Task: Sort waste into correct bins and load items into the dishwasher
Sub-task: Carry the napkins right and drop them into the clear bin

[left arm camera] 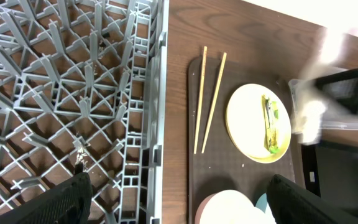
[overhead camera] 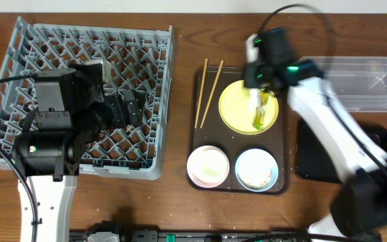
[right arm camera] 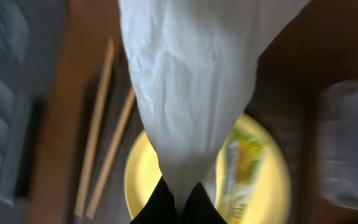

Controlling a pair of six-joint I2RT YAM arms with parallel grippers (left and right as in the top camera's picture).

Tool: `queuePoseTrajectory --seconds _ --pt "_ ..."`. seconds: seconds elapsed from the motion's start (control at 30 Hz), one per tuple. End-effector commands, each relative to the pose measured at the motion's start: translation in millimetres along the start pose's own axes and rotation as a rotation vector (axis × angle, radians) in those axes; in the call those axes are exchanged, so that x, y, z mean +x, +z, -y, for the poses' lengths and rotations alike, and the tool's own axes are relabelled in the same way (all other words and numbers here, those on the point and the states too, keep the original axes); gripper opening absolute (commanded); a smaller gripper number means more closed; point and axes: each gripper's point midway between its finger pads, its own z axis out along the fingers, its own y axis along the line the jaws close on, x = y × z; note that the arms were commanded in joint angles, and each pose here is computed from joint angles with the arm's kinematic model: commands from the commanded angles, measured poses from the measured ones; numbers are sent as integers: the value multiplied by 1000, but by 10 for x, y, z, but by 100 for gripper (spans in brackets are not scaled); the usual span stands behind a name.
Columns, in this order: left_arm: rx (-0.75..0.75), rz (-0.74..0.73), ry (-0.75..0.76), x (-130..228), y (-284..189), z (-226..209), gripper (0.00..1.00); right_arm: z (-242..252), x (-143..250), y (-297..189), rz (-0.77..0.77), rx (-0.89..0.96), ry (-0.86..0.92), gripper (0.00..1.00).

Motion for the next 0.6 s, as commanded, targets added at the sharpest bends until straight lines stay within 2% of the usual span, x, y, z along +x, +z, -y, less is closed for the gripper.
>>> queuePoseTrajectory --seconds 0.0,0.17,0.37,0.4,0.43,0.47,0.5,0.53,0.57 --pt "19 21 1 -61 -62 55 91 460 -381 -476 146 61 226 1" --pt "19 21 1 -61 -62 55 91 1453 -364 -665 209 288 634 1" --pt "19 21 1 -61 -62 55 91 2274 -142 -370 164 436 873 1" --pt "19 21 1 -61 -62 55 91 2347 -117 -290 151 440 886 5" --pt "19 21 1 -61 -62 55 91 2413 -78 -203 131 444 896 16" --pt "19 21 1 -61 -62 55 91 2437 -36 -126 106 436 906 36" --pt "19 21 1 -61 -62 55 91 2426 -2 -54 77 413 905 63" --pt "19 21 1 -61 -62 55 91 2396 7 0 52 381 882 73" --pt "19 21 1 -61 -62 55 91 2348 3 43 32 346 847 80"
